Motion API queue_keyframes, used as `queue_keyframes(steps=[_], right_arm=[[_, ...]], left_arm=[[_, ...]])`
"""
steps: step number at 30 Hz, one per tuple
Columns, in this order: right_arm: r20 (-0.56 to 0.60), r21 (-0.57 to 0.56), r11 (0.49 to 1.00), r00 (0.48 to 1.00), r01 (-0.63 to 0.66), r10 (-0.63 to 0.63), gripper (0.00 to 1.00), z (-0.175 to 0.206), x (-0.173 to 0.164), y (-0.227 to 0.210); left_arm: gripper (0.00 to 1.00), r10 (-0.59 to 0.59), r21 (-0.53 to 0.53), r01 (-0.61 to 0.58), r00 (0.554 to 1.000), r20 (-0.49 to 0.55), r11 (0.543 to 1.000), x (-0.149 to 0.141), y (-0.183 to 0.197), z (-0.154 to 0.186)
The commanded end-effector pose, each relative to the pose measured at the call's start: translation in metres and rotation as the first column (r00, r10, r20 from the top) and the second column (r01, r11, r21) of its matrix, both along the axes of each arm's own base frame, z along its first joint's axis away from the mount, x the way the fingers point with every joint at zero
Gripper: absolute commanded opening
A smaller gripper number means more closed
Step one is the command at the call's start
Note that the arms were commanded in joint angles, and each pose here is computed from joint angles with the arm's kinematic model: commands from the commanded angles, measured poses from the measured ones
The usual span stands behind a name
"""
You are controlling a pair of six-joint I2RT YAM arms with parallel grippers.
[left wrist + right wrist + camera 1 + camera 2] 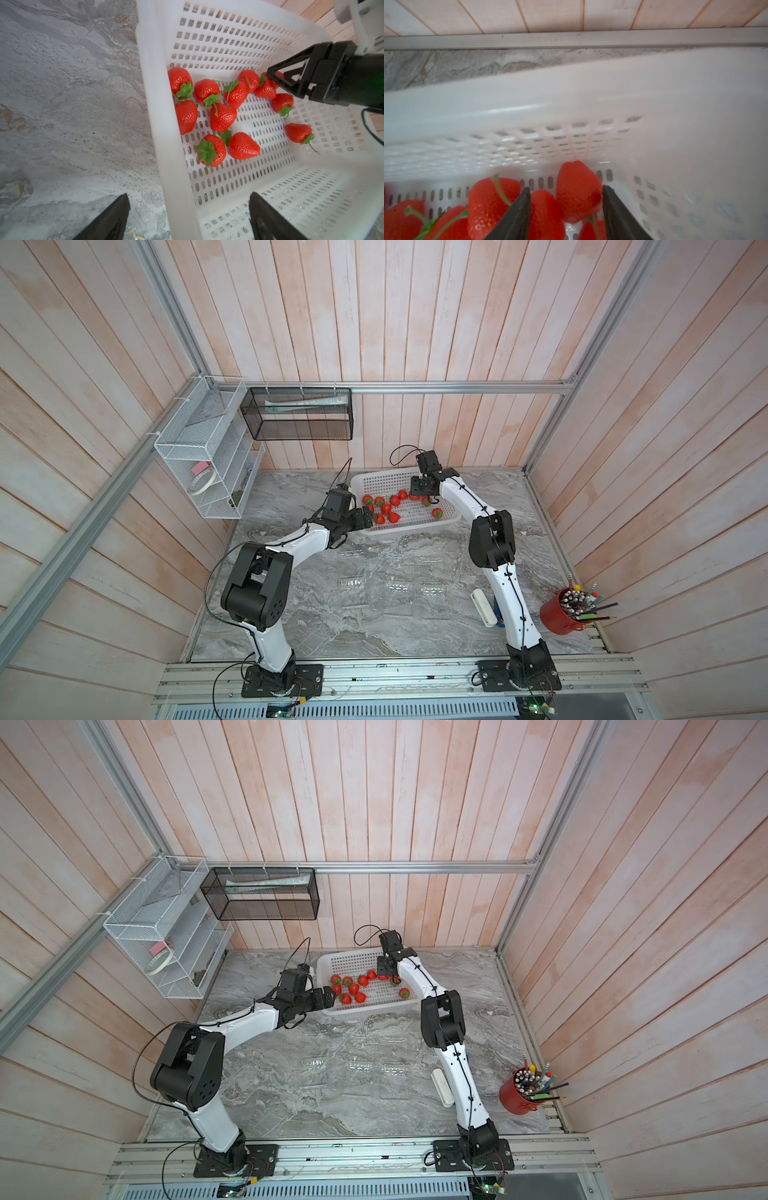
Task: Pack strawberries into containers
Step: Adjust the strawberry in the basket, then pick up the strawberry from the basket.
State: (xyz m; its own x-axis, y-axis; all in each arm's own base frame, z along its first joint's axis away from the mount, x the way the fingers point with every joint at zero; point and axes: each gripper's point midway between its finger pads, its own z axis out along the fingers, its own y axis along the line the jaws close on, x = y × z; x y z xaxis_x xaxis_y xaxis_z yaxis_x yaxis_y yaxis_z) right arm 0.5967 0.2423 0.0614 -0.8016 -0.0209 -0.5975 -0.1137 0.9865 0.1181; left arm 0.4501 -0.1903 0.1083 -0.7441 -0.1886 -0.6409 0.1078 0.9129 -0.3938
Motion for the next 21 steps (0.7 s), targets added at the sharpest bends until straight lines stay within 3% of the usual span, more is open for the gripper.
queue_keyframes(steps=[1, 5, 10, 21], right_arm=[[-0.004, 0.071, 0.997, 0.999, -0.043, 0.043, 0.55, 0.011, -0.012, 0.014], [0.015, 0.107, 0.993, 0.999, -0.048, 0.046, 0.56, 0.015, -0.016, 0.020], [0.003, 0.073, 0.997, 1.000, -0.029, 0.029, 0.60, 0.008, -0.013, 0.016], [0.067, 0.096, 0.995, 0.998, 0.015, -0.021, 0.69, 0.010, 0.012, 0.012]], left_arm=[[0.91, -0.022, -0.005, 0.022, 1.000, 0.020, 1.000, 0.002, -0.006, 0.005], [0.91, -0.023, -0.004, 0.023, 1.000, 0.018, 1.000, 0.001, -0.006, 0.003], [0.91, -0.026, -0.007, 0.027, 0.999, 0.019, 1.000, 0.001, -0.007, 0.004], [0.92, -0.028, -0.011, 0.028, 1.000, 0.012, 1.000, -0.002, -0.008, 0.003]])
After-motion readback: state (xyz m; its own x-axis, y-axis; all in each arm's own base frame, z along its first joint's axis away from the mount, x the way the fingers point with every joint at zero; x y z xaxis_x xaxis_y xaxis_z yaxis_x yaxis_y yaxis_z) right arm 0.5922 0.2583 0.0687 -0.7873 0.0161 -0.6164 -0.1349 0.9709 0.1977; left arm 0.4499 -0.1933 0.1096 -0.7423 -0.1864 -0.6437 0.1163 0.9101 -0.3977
